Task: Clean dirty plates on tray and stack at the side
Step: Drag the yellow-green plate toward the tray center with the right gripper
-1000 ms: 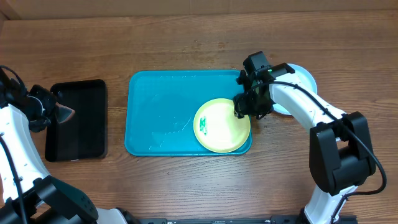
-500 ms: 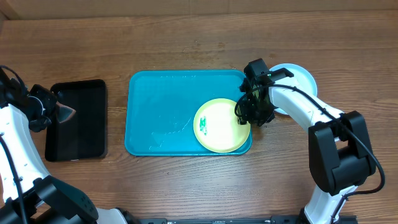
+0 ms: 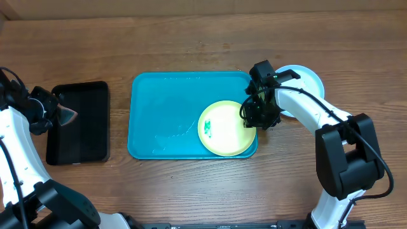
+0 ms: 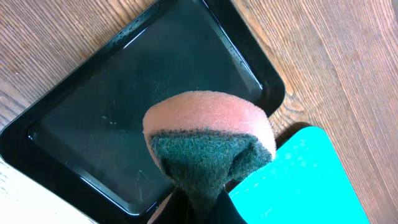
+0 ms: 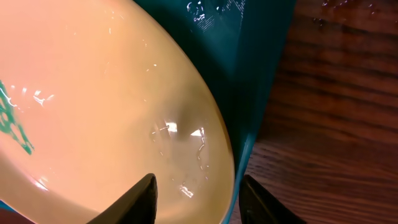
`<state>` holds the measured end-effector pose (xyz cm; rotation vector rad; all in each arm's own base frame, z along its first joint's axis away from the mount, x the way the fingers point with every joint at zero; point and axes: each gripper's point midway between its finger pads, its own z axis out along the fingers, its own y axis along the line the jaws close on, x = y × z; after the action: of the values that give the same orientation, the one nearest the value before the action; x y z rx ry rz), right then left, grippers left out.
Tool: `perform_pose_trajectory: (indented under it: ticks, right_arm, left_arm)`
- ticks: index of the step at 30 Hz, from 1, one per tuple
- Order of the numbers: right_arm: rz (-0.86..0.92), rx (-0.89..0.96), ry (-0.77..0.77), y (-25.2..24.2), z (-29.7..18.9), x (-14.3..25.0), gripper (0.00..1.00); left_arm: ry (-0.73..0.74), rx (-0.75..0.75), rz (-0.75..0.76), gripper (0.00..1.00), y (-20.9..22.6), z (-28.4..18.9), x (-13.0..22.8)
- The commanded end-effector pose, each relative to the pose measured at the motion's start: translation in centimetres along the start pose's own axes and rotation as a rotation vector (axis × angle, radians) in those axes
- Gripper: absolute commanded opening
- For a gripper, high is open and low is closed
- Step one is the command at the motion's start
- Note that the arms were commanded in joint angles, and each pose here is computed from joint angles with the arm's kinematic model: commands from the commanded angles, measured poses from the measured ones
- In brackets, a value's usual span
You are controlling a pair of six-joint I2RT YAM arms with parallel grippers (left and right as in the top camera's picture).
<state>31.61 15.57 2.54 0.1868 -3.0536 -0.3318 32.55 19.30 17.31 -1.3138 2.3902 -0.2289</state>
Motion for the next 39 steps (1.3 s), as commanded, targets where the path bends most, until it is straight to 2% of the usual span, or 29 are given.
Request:
perform_pose_trajectory:
  ticks: [1, 13, 20, 25, 28, 32, 36, 39]
  right_arm:
    - [-0.005, -0.003, 0.010, 0.3, 0.2, 0.3, 0.42]
    - [-0.060, -0.009, -0.010, 3.0, 1.1, 0.3, 0.38]
    - [-0.006, 0.062, -0.011, 1.5, 3.6, -0.8, 0.38]
    - [0.001, 0.044, 0.008, 1.6, 5.1, -0.9, 0.30]
    - [-0.015, -0.037, -0.025, 3.2, 5.1, -1.9, 0.19]
    - [-0.002, -0.104, -0.106, 4.7, 4.8, -4.0, 0.04]
    - [0.009, -0.142, -0.202, 5.6, 4.3, -6.4, 0.04]
    - [-0.009, -0.166, -0.264, 6.5, 4.0, -7.8, 0.04]
  left_arm:
    - [-0.020, 0.031, -0.002, 0.04, -0.8, -0.9, -0.4]
    - [-0.020, 0.032, -0.001, 0.04, -0.8, -0.9, -0.4]
    - [-0.018, 0.031, -0.002, 0.04, -0.8, -0.9, -0.3]
    - [-0.008, 0.056, -0.001, 0.04, -1.2, -0.9, -0.1]
    - [0.028, 0.130, 0.007, 0.05, -2.7, -1.0, 0.6]
    - [0.083, 0.241, 0.117, 0.04, -5.7, -1.1, 2.3]
    - [0.118, 0.269, 0.256, 0.04, -8.5, -0.7, 4.7]
    - [0.170, 0.284, 0.363, 0.04, -11.2, 0.2, 7.9]
